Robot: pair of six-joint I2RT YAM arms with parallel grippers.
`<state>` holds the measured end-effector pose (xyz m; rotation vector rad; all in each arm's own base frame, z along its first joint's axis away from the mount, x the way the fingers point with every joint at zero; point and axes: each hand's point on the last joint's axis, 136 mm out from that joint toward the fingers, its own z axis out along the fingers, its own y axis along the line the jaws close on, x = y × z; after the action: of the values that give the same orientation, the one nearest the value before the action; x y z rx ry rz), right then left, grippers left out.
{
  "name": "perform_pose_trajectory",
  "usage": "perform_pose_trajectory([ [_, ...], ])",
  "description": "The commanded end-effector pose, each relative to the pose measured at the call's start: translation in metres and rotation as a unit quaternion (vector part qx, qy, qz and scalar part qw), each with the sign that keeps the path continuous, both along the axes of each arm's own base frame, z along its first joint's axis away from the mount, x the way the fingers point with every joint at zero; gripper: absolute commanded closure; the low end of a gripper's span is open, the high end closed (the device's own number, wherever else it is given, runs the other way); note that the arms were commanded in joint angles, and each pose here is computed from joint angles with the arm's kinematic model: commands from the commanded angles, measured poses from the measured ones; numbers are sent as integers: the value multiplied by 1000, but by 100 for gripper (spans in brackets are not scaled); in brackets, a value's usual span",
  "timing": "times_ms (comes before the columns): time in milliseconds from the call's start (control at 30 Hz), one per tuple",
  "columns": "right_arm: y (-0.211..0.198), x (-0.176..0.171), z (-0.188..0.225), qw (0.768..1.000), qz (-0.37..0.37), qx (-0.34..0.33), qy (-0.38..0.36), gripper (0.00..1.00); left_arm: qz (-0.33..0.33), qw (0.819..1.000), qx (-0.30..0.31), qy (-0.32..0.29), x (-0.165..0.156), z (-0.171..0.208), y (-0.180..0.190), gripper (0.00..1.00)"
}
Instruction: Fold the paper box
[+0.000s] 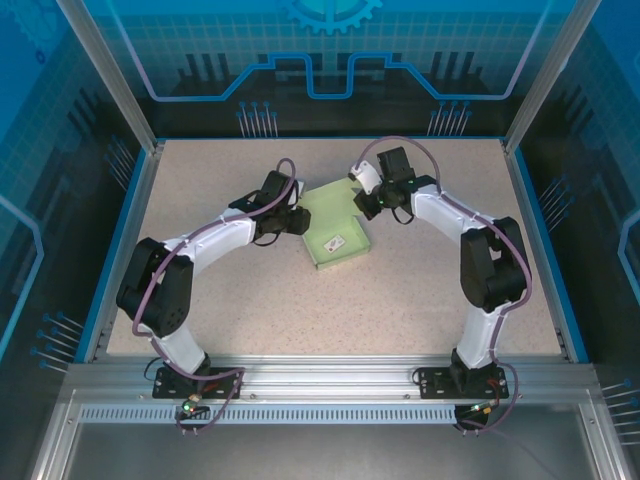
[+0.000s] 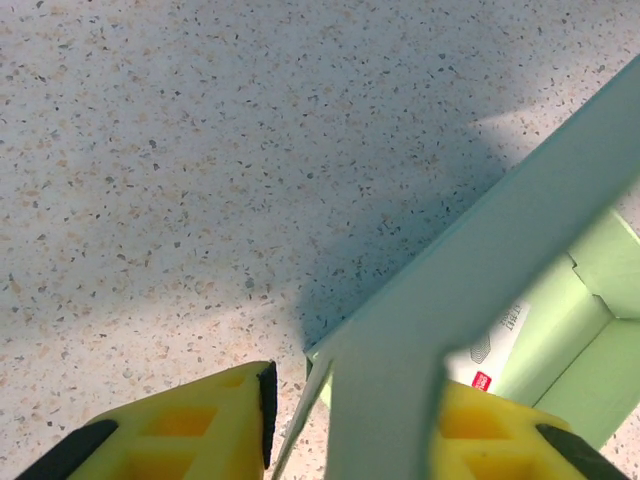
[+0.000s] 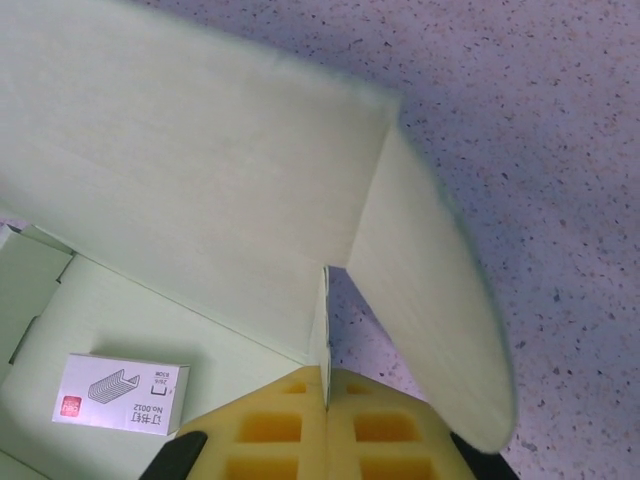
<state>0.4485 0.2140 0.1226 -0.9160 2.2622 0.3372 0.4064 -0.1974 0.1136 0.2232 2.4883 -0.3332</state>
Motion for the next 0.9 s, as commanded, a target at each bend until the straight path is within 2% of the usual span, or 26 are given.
perform_pose_trajectory([
  [0,-4,-3,4,1000,-20,-9,-6,96,6,1000,11,-5,4,5,2,66],
  [467,-7,-6,7,998,-70,-8,-1,98,13,1000,1,-15,10,12,-7,84],
  [633,-13,-10,15,988,-152,-23,-2,100,45,998,-12,-29,16,23,-17,88],
  [867,-17,-20,26,970,-241,-8,-17,100,102,993,-36,-55,23,33,-26,93],
])
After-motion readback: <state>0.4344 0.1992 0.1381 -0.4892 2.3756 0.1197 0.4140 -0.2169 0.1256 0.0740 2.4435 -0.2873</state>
